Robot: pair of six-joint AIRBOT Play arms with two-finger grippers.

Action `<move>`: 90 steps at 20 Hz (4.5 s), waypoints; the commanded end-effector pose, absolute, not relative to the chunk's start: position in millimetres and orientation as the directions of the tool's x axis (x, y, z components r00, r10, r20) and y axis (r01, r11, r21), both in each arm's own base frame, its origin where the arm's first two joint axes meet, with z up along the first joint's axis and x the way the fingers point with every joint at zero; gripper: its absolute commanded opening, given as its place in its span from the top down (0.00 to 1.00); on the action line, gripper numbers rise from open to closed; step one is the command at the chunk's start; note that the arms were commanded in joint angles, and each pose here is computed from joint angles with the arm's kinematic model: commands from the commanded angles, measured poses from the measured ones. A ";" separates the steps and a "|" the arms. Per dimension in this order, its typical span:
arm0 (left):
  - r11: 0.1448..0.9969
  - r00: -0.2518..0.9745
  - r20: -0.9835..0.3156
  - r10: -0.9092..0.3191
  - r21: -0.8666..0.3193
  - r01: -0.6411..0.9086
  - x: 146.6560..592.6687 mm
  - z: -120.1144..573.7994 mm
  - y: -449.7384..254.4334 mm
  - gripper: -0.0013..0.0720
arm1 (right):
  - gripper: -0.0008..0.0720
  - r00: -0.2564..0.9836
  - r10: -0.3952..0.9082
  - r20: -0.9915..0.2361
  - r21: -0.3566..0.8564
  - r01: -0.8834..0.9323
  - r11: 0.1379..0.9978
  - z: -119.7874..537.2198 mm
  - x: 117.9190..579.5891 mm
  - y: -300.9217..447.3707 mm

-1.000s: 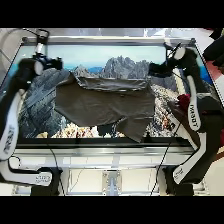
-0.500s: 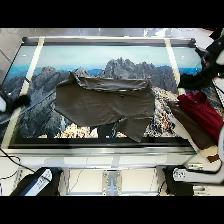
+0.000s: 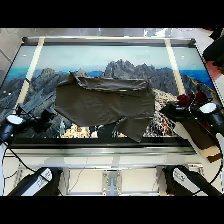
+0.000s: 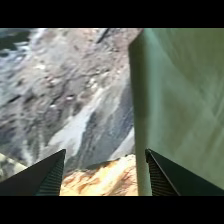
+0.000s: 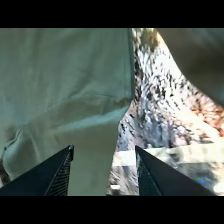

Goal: Fold the shirts.

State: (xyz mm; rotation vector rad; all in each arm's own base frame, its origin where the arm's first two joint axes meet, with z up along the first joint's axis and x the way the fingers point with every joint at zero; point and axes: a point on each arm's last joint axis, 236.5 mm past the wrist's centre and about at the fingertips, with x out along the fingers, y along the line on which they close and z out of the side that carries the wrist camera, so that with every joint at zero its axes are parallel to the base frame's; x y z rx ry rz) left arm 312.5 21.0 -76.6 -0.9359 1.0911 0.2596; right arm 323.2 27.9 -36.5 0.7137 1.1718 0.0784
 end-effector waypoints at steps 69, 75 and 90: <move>0.953 0.652 -0.729 -0.207 -0.300 -0.032 561.4 -46.9 6.9 0.97 | 0.97 0.772 0.304 -0.558 0.505 0.025 0.863 35.7 621.6 94.2; 0.858 0.770 -0.564 -0.298 -0.512 -0.044 580.8 49.6 8.0 0.05 | 0.32 0.781 0.365 -0.507 0.545 -0.038 0.838 103.1 624.7 90.6; 0.548 0.324 -0.839 -0.436 -0.534 -0.644 209.7 -43.6 84.2 0.07 | 0.32 0.380 0.195 -0.904 0.233 0.057 0.971 85.2 402.9 -48.2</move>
